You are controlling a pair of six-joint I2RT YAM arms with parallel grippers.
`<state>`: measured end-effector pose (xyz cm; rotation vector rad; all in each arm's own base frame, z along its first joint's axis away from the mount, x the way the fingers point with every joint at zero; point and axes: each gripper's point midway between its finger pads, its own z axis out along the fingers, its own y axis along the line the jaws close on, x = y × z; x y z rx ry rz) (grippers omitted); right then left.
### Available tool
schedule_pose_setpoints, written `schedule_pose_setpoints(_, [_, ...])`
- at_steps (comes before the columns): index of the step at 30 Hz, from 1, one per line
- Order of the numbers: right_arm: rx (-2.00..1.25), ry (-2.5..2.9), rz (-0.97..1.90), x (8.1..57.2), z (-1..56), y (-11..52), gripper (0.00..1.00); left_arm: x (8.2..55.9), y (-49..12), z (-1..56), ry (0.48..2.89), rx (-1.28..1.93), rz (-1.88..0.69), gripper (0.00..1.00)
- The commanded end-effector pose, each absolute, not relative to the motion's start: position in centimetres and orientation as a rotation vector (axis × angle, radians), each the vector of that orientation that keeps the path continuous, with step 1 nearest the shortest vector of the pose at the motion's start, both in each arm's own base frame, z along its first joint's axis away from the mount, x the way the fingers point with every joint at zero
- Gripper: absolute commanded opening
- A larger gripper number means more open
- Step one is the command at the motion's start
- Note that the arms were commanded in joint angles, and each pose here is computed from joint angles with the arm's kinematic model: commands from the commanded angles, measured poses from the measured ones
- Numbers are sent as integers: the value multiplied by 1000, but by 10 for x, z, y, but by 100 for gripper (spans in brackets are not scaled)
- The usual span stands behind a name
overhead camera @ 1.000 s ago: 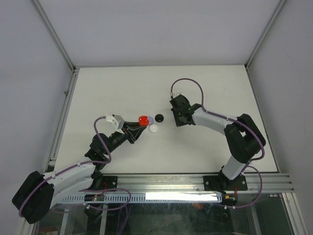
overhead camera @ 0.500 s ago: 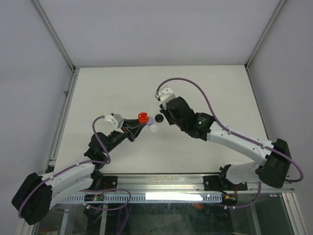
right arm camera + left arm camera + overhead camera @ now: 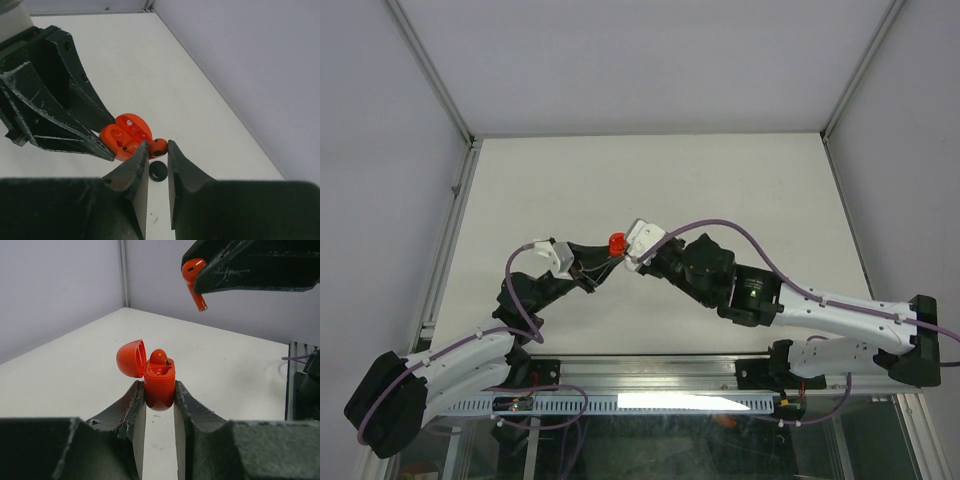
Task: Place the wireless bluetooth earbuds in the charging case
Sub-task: Place the earbud in the charging case.
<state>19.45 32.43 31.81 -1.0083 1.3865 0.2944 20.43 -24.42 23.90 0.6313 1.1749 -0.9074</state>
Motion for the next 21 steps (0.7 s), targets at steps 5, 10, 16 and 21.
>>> schedule_pose_setpoints(5, [-1064,1212,189,179,340,346,12,183,-253,281,933,776,-890,0])
schedule_pose_setpoints(10, [-1101,1202,137,176,332,352,12,180,-253,285,914,776,-900,0])
schedule_pose_setpoints(16, [-1124,1212,80,178,322,352,12,180,-251,290,911,763,-902,0])
schedule_pose_setpoints(21, [-1135,1214,39,181,316,353,11,177,-253,290,909,771,-922,0])
